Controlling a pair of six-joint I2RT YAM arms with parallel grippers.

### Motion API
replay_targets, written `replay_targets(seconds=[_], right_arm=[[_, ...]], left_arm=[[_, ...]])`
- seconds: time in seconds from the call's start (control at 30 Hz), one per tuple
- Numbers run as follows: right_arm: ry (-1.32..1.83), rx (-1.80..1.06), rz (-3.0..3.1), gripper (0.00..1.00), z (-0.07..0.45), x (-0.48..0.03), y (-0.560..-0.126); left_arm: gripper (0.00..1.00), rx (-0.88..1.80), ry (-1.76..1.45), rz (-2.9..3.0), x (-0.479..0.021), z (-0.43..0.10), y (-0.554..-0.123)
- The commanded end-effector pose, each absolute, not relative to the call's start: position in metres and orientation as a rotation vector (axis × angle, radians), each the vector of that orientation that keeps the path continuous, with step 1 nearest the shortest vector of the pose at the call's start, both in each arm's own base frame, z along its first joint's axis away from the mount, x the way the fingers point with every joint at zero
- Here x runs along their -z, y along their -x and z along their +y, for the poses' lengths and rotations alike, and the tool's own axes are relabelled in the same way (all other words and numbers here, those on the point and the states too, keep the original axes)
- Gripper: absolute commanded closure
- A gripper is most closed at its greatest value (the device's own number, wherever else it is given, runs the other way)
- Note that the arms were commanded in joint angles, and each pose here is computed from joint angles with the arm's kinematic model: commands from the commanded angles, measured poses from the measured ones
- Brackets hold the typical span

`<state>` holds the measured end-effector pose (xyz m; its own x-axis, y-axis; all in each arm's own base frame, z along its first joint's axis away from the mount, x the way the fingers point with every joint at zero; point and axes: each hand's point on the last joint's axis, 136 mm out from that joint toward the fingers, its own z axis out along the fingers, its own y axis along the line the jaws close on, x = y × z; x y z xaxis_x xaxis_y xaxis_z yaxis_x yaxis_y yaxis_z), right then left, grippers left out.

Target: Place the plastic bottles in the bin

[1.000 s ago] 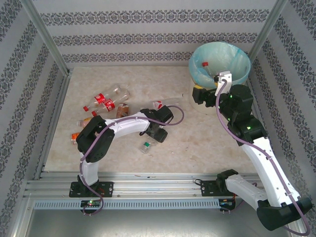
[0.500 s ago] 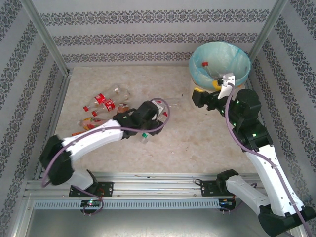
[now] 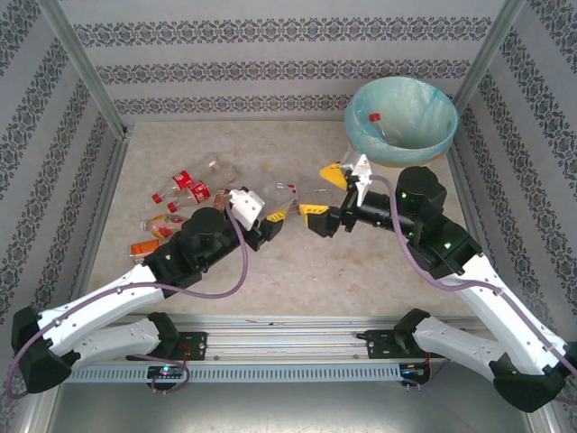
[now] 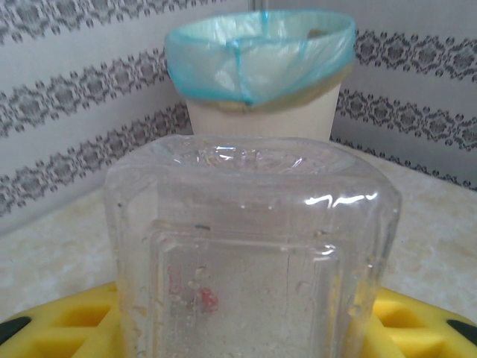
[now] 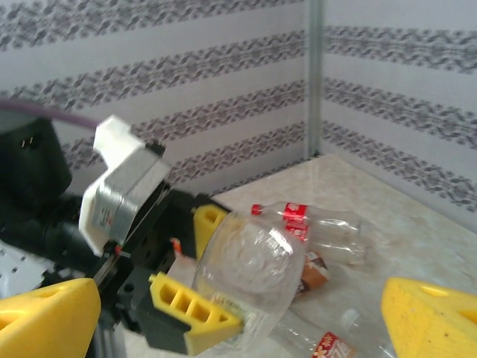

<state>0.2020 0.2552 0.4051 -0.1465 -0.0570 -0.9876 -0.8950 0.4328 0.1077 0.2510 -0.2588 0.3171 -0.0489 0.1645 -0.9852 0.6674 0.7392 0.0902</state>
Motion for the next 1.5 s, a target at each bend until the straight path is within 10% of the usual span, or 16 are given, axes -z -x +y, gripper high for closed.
replay_targets(seconds=[0.0,0.6,1.27,1.47], right_arm=[[0.930,-0.868,1.498,0.03,0.267,-0.413,-0.200],[0.908,-0.760,1.648,0.05,0.319,-0.380,-0.229],[1.099,-0.981,1.614,0.48,0.345,-0.376,-0.198],[0.974,-0.846,1.609,0.56,0.322,-0.391,-0.217]], left_arm=[[0.77,0.457,-0.724,1.450,-0.346,-0.261,-0.240],[0.78,0.330,-0.717,1.339,-0.358,-0.260,-0.230],[0.72,0.300,-0.652,1.339,-0.357,-0.257,-0.237],[0.55,0.318,-0.663,1.337,-0.356,-0.262,-0.236]])
